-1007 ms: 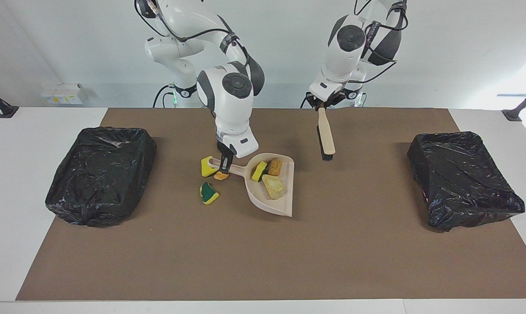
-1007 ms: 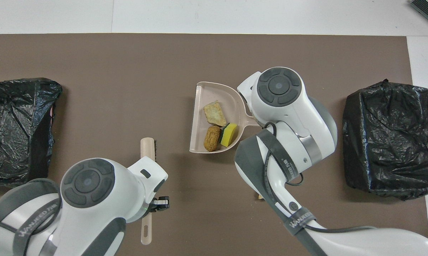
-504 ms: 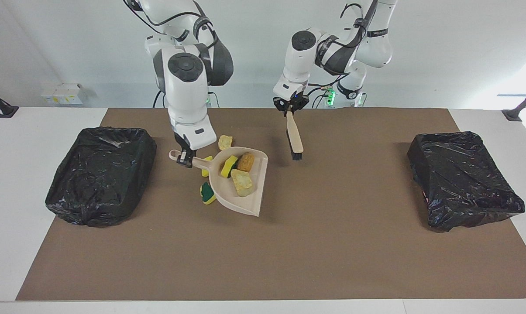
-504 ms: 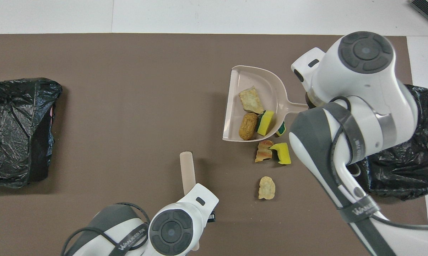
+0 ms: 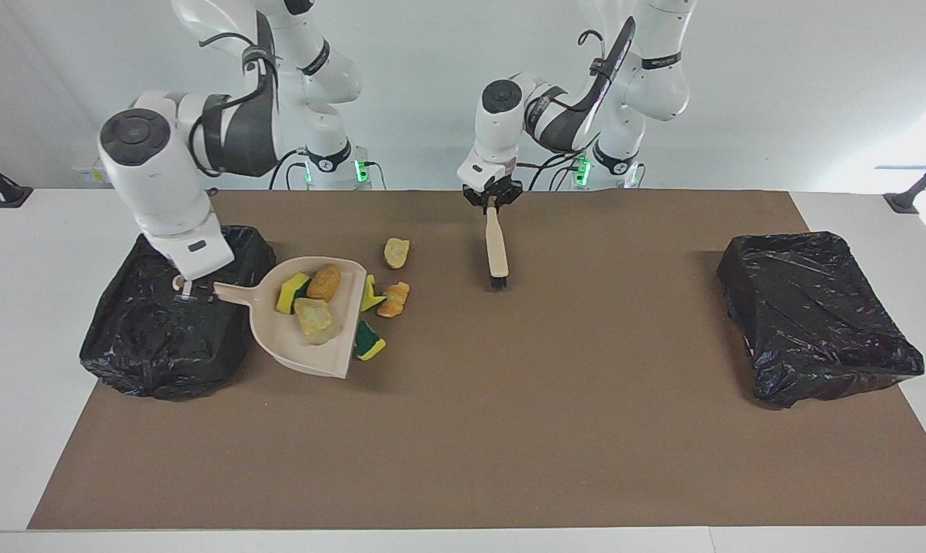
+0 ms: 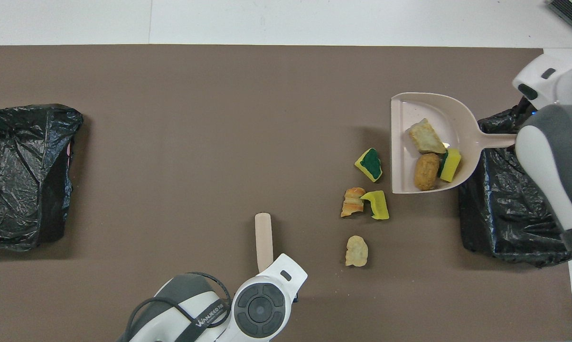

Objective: Sweep and dump trash in bin
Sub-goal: 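Carry the filled dustpan with the right gripper over the black bag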

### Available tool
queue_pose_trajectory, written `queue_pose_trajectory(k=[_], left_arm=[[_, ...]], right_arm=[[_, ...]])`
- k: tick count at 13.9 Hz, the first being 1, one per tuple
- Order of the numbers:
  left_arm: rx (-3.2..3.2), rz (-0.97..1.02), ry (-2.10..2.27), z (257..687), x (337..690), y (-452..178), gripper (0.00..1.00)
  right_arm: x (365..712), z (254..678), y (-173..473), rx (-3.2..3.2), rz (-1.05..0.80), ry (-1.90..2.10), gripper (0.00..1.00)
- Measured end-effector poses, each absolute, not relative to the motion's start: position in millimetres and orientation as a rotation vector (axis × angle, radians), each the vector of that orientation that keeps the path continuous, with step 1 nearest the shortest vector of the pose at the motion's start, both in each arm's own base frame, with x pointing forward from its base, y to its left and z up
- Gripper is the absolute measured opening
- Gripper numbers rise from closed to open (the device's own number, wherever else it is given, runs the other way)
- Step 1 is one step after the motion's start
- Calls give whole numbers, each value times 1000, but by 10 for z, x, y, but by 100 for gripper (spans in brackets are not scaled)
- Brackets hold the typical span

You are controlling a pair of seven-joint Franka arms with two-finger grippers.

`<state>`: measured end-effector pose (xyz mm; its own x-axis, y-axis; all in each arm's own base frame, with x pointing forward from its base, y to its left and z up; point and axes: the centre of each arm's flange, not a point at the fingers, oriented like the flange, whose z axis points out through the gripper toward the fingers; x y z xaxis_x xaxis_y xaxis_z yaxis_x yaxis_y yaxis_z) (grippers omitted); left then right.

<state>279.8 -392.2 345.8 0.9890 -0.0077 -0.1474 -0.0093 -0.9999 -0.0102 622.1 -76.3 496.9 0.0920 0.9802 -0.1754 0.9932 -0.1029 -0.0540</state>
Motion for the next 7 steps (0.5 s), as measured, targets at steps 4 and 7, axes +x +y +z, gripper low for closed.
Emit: queue_pose_trajectory(k=[4, 7], left_arm=[[-3143, 202, 42, 3363, 2814, -3864, 26], [-3157, 185, 28, 3357, 2873, -3828, 33]], right_arm=[[6052, 5111, -1638, 2237, -314, 2017, 32], [5907, 5338, -2093, 2153, -384, 1948, 32]])
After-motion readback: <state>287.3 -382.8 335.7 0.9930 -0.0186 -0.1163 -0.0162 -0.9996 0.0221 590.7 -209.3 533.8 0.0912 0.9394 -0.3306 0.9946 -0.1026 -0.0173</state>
